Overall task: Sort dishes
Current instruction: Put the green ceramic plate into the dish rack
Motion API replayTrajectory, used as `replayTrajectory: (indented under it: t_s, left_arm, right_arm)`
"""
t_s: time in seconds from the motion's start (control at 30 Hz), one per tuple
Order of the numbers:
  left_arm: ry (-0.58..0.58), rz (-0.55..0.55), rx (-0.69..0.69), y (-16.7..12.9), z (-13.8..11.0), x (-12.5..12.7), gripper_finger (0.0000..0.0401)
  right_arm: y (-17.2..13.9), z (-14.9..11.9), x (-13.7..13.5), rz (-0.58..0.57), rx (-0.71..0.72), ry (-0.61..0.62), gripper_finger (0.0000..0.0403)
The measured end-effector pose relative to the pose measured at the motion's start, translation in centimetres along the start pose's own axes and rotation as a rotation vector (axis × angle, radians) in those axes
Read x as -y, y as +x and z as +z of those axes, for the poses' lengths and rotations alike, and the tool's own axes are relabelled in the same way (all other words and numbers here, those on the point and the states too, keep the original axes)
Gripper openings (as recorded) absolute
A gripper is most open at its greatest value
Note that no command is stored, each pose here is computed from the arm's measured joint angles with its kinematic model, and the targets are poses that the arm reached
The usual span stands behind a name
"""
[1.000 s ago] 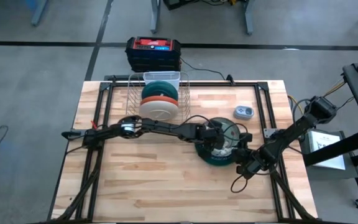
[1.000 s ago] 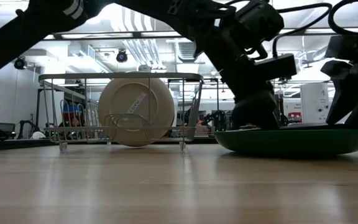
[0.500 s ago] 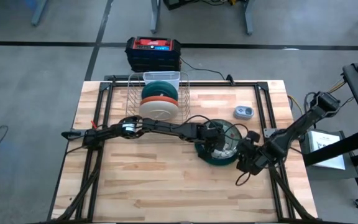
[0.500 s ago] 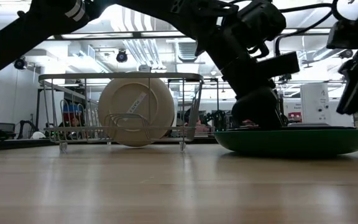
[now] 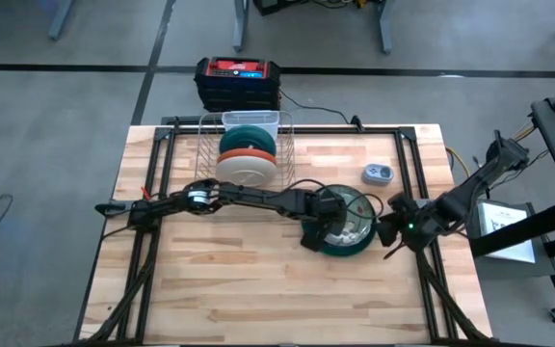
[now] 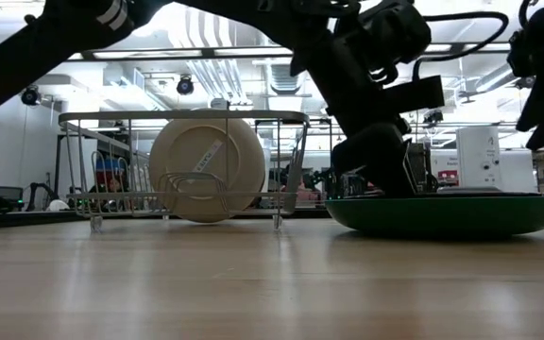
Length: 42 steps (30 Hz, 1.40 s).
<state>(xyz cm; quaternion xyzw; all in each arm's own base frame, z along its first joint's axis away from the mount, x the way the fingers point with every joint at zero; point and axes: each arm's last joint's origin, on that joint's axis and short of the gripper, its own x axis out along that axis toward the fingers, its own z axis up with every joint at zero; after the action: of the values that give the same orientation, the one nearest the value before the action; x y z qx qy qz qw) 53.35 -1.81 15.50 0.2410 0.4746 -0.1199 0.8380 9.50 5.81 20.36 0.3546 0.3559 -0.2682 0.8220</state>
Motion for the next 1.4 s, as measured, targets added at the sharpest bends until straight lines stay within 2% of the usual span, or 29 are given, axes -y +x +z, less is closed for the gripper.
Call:
replayTrajectory:
  t_s: [0.3,0.5,0.73,1.1,1.4]
  left_arm:
    - [-0.018,0.018,0.036,1.1,-0.4,0.4,0.0114]
    - [-0.02,0.04,0.08,1.7,-0.1,0.3,0.0114]
    - [-0.024,0.03,0.065,2.7,-0.5,0.7,0.0114]
    - [-0.021,0.006,0.064,3.3,-0.5,1.3,0.0114]
    - [-0.016,-0.008,0.073,3.4,-0.5,1.7,0.0114]
  right_arm:
    - [1.2,-0.6,0.7,-0.056,0.047,0.011,0.0194]
    - [2.4,-0.9,0.5,-0.166,0.066,-0.015,0.0207]
    - [4.0,-1.2,0.3,-0.291,0.056,-0.059,0.0223]
    - [3.8,-0.5,0.5,-0.272,0.025,-0.027,0.0229]
    - [4.7,-0.5,1.4,-0.306,0.025,-0.008,0.0229]
